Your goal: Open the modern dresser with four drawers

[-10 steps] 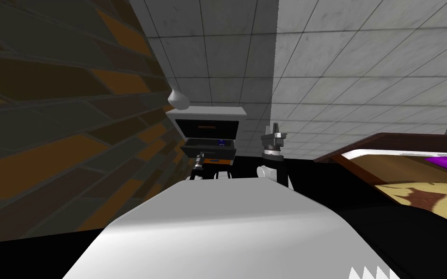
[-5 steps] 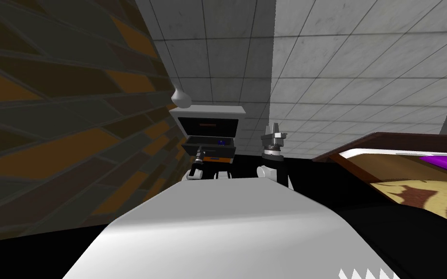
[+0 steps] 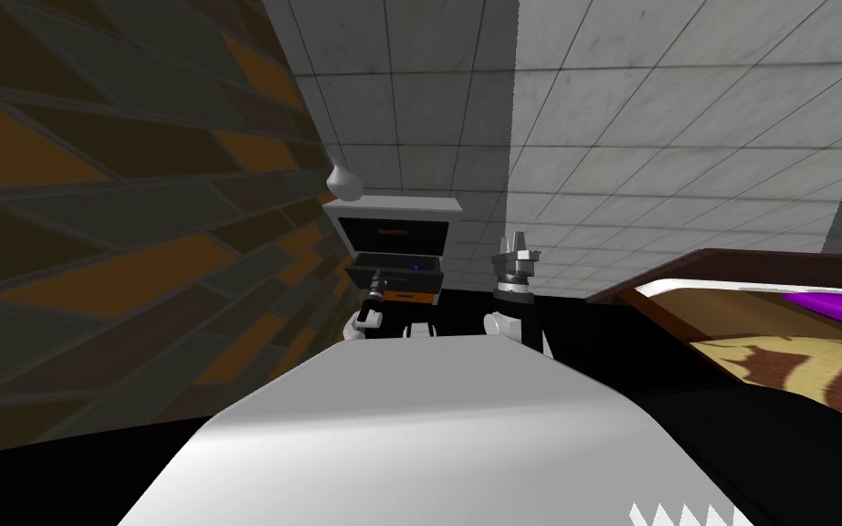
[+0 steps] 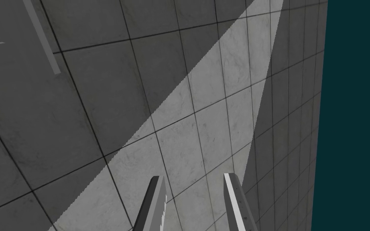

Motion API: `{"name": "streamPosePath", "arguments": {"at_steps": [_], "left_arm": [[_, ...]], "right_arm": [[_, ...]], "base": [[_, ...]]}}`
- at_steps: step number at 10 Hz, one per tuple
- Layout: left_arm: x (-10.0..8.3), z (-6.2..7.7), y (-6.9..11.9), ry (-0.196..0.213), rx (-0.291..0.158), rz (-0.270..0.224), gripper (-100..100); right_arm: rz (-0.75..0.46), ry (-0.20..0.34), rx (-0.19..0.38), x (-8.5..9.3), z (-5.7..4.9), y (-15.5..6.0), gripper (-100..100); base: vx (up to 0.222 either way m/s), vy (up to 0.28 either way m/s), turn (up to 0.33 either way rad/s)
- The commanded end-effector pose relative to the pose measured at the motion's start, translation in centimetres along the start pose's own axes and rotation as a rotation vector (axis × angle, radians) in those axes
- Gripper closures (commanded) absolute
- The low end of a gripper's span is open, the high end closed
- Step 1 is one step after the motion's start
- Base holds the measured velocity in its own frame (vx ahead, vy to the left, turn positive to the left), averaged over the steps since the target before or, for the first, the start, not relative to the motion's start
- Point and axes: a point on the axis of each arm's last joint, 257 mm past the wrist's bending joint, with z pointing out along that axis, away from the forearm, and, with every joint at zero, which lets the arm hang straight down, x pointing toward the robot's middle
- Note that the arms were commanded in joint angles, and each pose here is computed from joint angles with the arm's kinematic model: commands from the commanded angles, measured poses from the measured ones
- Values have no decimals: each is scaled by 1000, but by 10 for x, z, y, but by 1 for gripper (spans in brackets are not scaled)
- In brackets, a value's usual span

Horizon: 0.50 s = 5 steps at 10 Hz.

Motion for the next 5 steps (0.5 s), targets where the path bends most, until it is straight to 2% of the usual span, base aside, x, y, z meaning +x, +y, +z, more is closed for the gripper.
{"name": "streamPosePath", "arguments": {"at_steps": [1,5], "left_arm": [[-1,-1,2,-1,-5,0,0],[-2,-2,4,-3,-11,1,0]], "right_arm": [[0,0,0,0,0,0,0],[0,0,0,0,0,0,0]], "base": [[0,0,0],[0,0,0]]}}
